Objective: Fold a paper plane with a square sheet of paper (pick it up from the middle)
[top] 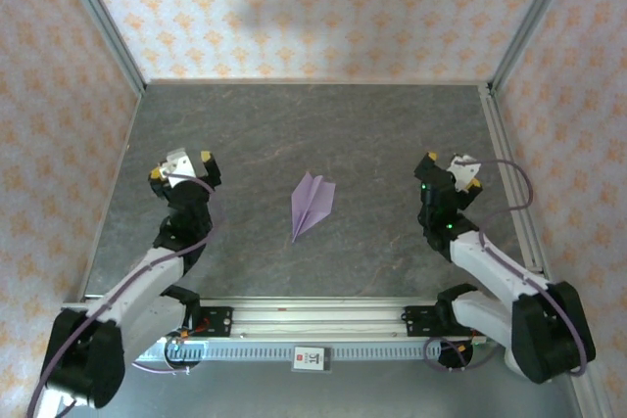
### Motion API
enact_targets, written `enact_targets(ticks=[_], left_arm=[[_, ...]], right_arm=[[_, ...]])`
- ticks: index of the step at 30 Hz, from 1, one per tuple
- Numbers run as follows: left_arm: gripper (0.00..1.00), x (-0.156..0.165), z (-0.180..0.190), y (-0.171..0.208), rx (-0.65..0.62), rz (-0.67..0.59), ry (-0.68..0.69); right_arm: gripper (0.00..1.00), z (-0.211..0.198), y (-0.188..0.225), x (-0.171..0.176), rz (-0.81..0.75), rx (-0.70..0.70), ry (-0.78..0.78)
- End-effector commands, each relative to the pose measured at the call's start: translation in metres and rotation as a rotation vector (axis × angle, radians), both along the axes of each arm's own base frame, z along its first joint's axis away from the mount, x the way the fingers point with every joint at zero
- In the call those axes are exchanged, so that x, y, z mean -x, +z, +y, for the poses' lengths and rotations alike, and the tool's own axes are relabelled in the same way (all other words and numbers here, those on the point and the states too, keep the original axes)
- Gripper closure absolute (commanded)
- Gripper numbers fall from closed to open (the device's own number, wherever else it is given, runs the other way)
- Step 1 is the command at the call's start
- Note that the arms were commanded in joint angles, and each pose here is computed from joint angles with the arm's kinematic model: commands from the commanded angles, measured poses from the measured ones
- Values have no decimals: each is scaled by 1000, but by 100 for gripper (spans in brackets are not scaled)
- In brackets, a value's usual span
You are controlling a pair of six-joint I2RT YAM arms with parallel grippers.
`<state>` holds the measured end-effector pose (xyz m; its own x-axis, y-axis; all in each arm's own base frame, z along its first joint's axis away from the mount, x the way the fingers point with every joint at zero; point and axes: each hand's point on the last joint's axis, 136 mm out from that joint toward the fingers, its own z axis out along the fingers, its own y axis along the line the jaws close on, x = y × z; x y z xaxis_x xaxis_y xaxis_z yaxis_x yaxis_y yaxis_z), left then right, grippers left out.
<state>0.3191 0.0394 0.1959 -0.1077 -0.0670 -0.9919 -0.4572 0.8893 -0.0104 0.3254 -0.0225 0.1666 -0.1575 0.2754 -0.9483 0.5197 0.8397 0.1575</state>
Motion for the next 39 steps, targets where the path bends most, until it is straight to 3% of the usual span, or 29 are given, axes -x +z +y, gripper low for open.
enact_targets(ticks=[1, 8, 10, 17, 21, 28, 39], left_arm=[[0, -4, 7, 3, -20, -111, 23], [0, -6, 19, -31, -37, -131, 55], [0, -17, 17, -33, 9, -148, -16], [0, -48, 2, -63, 32, -49, -192], [0, -52, 4, -64, 48, -52, -208], [0, -51, 5, -63, 44, -57, -208], [0, -51, 4, -62, 41, -60, -209]], right_arm=[[0, -18, -6, 2, -29, 85, -68], [0, -1, -18, -12, -125, 141, 93], [0, -2, -7, -12, -220, 166, 123], [0, -8, -18, -10, -308, 108, 228], [0, -16, -40, -43, -160, 41, 235], [1, -23, -30, -29, -235, 52, 183], [0, -16, -32, -34, -210, 63, 213]])
